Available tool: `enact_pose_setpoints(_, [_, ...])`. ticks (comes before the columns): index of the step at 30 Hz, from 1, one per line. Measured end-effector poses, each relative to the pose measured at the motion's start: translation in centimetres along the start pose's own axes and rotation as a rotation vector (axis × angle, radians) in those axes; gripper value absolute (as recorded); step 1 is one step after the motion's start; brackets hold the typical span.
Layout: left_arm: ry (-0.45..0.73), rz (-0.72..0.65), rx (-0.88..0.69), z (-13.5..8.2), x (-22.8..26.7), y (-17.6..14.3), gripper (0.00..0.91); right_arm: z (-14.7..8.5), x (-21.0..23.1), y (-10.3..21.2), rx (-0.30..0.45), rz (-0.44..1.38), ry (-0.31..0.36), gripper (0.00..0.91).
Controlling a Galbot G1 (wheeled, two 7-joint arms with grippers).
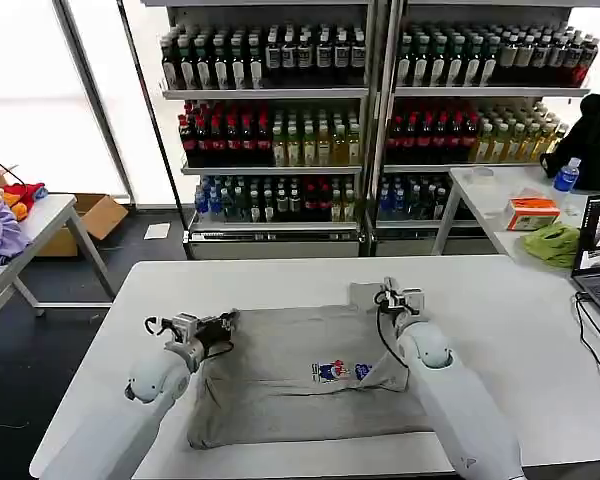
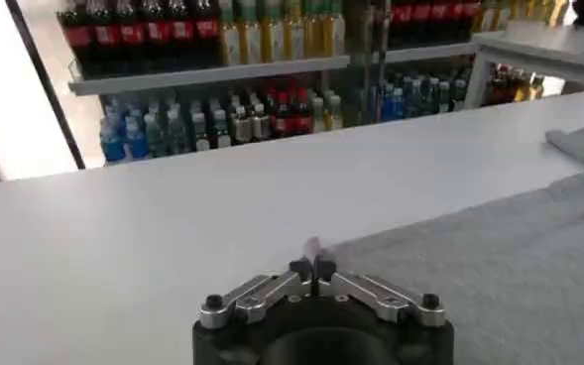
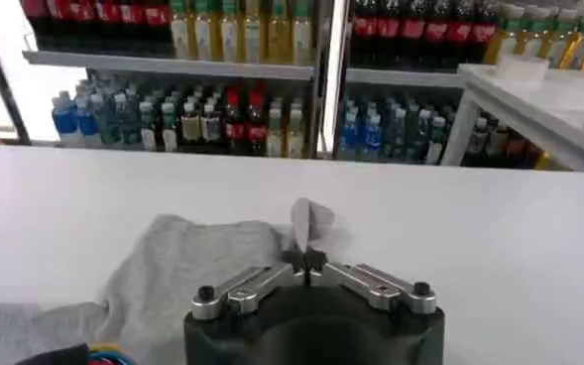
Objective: Fold and organize the clothes.
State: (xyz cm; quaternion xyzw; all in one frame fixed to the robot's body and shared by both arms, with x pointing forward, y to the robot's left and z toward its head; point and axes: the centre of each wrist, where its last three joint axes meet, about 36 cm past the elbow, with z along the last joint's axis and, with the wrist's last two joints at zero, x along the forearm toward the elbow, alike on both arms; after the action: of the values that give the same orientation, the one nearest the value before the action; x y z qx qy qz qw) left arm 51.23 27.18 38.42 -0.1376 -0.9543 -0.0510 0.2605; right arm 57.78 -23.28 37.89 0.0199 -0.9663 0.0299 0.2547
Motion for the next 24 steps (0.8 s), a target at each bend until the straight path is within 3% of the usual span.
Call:
enact_pose_setpoints(15, [-0.13,-0.007,-0.014,-1.0,2.9,-0.7,0.0,-2.5,5.1,-0.7,-0.092,-0.035,-0.183,0.0])
enact_pose_setpoints(24, [-0.165,-0.004,-0.021,-0.3,5.6,-1.4,0.01,-1.0,9.9,-1.0,-0.113,-0.039,-0.233,0.0])
